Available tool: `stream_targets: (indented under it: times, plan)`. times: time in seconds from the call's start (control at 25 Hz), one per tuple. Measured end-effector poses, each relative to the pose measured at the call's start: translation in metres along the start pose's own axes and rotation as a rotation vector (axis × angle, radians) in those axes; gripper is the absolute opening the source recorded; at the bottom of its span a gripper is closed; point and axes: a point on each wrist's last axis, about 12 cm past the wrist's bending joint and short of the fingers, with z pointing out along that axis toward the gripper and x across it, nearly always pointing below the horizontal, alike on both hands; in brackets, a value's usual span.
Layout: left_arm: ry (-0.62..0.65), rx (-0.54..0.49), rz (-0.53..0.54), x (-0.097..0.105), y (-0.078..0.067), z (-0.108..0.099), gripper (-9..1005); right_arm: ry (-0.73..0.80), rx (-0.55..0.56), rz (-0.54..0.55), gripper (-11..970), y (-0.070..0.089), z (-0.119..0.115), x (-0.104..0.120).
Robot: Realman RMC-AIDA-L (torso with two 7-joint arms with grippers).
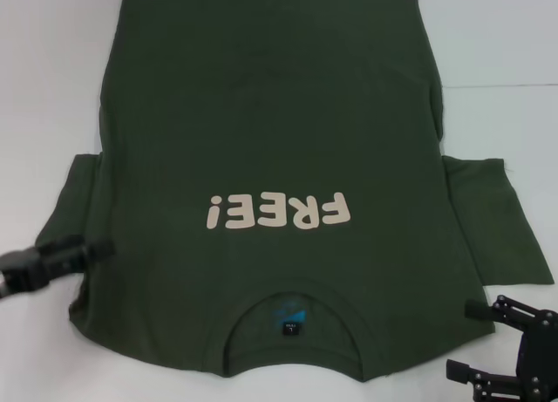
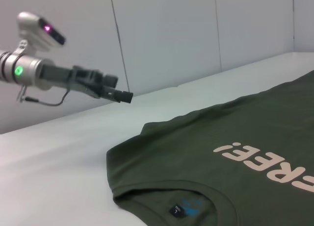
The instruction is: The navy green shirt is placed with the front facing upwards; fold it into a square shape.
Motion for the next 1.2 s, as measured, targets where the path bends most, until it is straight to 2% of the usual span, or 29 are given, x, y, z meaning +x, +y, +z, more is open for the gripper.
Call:
stream_targets:
  times: [0.12,0.24,0.36,0.56,0.92,1.2]
  plan:
    - [0.027,-0.057,-0.178,-0.02,0.008,0.0,933,-0.001,-0.001,0.003,928,0.0,0.0,0.0]
    - [0.069,-0.163,-0.352,-0.032,0.019,0.0,933,-0.001,-0.004,0.005,928,0.0,0.0,0.0]
    - [0.131,-0.262,-0.434,-0.042,0.028,0.003,933,0.0,-0.006,0.006,928,0.001,0.0,0.0]
    - [0.201,-0.391,-0.466,-0.052,0.039,0.007,932,0.002,-0.01,0.01,928,0.001,0.0,0.0]
    - [0.159,-0.421,-0.465,-0.06,0.042,0.012,933,0.004,-0.011,0.01,928,0.001,0.0,0.0]
    - [0.205,-0.447,-0.459,-0.06,0.041,0.026,909,0.0,-0.007,0.012,927,0.001,0.0,0.0]
